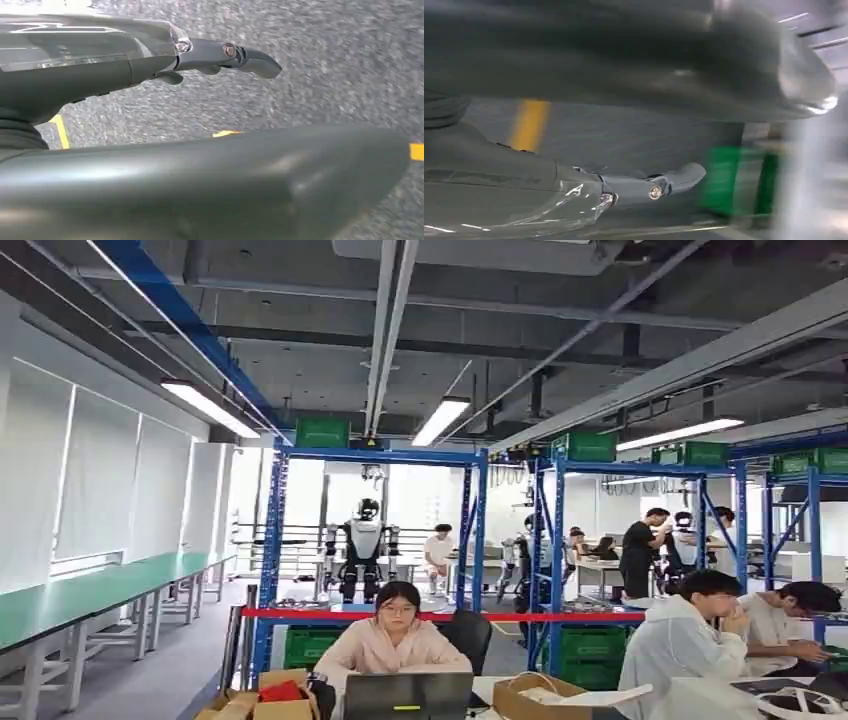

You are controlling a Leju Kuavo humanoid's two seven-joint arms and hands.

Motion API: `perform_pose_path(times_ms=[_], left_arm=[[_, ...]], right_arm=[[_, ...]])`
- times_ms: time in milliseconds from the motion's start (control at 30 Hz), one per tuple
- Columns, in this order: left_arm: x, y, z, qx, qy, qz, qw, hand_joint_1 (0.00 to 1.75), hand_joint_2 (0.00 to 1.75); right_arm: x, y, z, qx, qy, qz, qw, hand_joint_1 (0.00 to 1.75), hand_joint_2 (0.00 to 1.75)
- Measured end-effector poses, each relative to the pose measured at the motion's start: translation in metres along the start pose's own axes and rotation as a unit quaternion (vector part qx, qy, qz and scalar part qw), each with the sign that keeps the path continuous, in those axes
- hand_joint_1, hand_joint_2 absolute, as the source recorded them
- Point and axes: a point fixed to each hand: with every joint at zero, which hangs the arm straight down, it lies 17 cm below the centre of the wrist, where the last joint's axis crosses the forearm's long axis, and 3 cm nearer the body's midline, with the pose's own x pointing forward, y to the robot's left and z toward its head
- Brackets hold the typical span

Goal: Take the parts from the cabinet and place them on the table.

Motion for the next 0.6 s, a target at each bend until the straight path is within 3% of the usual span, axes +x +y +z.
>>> perform_pose_path(times_ms=[200, 400, 600], left_arm=[[-0.002, -0.003, 0.001, -0.001, 0.002, 0.001, 1.000, 0.00, 0.00], [-0.006, -0.005, 0.002, -0.002, 0.008, 0.001, 1.000, 0.00, 0.00], [-0.006, -0.009, 0.003, -0.008, 0.008, -0.004, 1.000, 0.00, 0.00]], right_arm=[[-0.103, -0.007, 0.055, -0.009, 0.182, 0.062, 0.981, 0.00, 0.00], [-0.169, 0.004, 0.121, 0.020, 0.331, 0.087, 0.940, 0.00, 0.00], [-0.201, 0.011, 0.169, 0.036, 0.431, 0.087, 0.897, 0.00, 0.00]])
